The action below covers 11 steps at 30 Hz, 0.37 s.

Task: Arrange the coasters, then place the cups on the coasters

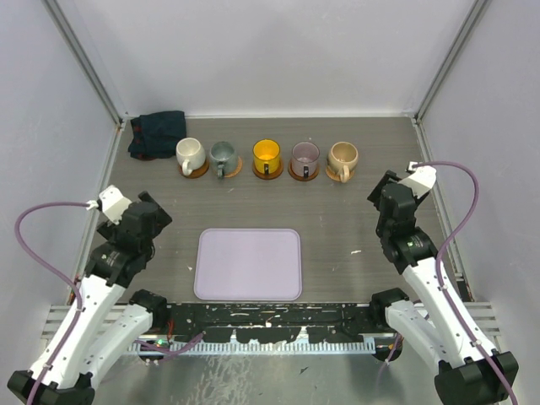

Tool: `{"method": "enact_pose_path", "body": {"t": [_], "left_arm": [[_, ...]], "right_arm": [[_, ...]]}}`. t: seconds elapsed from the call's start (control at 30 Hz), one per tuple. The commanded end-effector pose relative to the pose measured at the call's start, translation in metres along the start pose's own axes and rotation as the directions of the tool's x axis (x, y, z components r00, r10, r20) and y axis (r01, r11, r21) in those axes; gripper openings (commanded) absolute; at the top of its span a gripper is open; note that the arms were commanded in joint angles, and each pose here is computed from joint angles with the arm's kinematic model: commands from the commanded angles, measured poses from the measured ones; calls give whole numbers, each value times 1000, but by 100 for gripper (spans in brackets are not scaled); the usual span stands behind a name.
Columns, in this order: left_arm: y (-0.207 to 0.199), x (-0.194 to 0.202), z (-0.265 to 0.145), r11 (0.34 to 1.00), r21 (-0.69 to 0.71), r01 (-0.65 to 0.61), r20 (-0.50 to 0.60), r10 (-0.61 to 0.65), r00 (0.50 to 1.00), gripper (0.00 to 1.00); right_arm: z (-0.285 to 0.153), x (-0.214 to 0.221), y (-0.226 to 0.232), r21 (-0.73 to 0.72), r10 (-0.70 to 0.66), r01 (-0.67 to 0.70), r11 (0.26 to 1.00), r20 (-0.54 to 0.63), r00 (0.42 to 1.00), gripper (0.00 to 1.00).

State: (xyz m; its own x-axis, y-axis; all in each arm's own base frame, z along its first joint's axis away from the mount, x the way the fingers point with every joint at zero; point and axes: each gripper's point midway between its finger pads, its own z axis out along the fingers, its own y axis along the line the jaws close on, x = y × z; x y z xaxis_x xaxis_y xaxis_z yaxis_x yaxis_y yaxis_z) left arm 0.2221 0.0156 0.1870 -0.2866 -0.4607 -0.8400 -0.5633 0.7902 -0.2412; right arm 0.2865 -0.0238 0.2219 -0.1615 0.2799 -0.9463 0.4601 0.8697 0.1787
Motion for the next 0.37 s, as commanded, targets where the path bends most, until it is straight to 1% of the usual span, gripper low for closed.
{"method": "enact_pose_path", "body": {"t": [0.0,0.13,0.27,0.33], "left_arm": [[-2,-31,-14,987,7,161,82,-161,984,98],[-4,-35,-16,986,10,164,78,-165,983,98],[5,-31,-14,990,-68,126,62,-122,991,98],[6,-29,-12,989,-79,127,58,-122,991,98]], "right_arm": [[-2,-9,5,-26,48,-47,999,29,998,64],[-2,-8,7,-36,49,-48,998,22,999,64],[-2,-8,7,-40,50,-49,998,22,999,64],[-3,-7,7,-43,48,-47,998,23,999,64]]}}
